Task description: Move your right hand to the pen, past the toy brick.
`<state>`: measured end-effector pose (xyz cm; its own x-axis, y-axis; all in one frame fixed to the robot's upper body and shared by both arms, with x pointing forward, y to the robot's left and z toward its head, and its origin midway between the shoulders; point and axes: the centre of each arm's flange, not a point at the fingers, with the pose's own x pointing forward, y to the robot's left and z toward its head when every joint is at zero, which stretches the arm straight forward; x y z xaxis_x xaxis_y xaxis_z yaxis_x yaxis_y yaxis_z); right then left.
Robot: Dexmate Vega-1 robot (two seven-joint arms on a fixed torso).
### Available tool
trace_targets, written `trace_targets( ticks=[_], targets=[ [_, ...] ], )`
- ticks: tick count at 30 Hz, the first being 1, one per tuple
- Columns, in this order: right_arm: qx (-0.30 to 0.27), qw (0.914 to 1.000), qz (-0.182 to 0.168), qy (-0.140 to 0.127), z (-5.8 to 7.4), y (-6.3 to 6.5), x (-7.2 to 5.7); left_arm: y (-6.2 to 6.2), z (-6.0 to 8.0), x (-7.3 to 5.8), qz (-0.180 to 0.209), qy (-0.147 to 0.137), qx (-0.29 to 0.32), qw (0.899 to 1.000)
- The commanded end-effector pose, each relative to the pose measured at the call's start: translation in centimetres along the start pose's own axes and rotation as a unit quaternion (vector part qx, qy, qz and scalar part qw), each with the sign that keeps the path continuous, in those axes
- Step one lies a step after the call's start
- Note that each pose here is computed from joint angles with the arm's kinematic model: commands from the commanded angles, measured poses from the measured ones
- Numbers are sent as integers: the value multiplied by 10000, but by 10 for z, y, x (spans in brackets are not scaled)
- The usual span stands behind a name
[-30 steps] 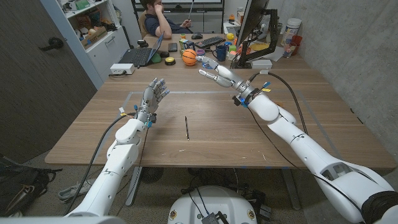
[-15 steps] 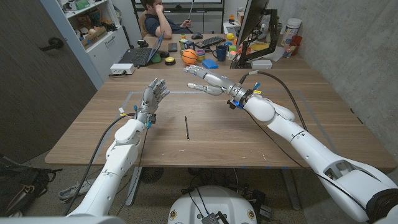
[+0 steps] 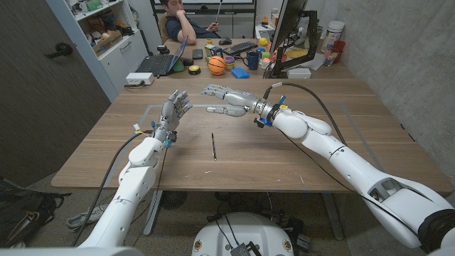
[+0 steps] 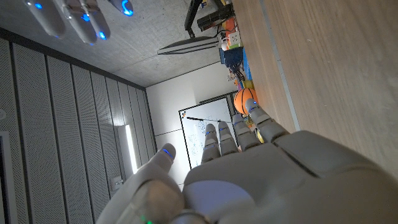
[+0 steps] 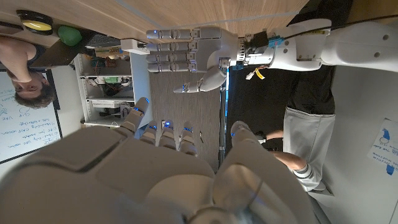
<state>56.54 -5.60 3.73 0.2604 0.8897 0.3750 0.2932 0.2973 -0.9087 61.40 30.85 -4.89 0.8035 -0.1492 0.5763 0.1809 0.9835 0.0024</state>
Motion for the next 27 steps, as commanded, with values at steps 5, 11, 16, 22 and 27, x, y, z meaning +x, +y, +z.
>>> trace_targets(
  ticks=[5,11,16,22,27],
  targets=[
    [-252,9979,583,109,2,22,15,6,-2,-8,23,47,-44,10000],
    [-324,9969,713,110,4,27,15,7,-4,-11,47,62,-70,9999],
    [-304,9951,942,43,8,32,16,7,-6,-12,2,110,-93,9999],
    [-327,9932,1119,14,11,37,16,6,-6,-12,-38,126,-94,9999],
    [-393,9914,1246,26,13,40,17,6,-8,-12,-62,150,-97,9998]
  ],
)
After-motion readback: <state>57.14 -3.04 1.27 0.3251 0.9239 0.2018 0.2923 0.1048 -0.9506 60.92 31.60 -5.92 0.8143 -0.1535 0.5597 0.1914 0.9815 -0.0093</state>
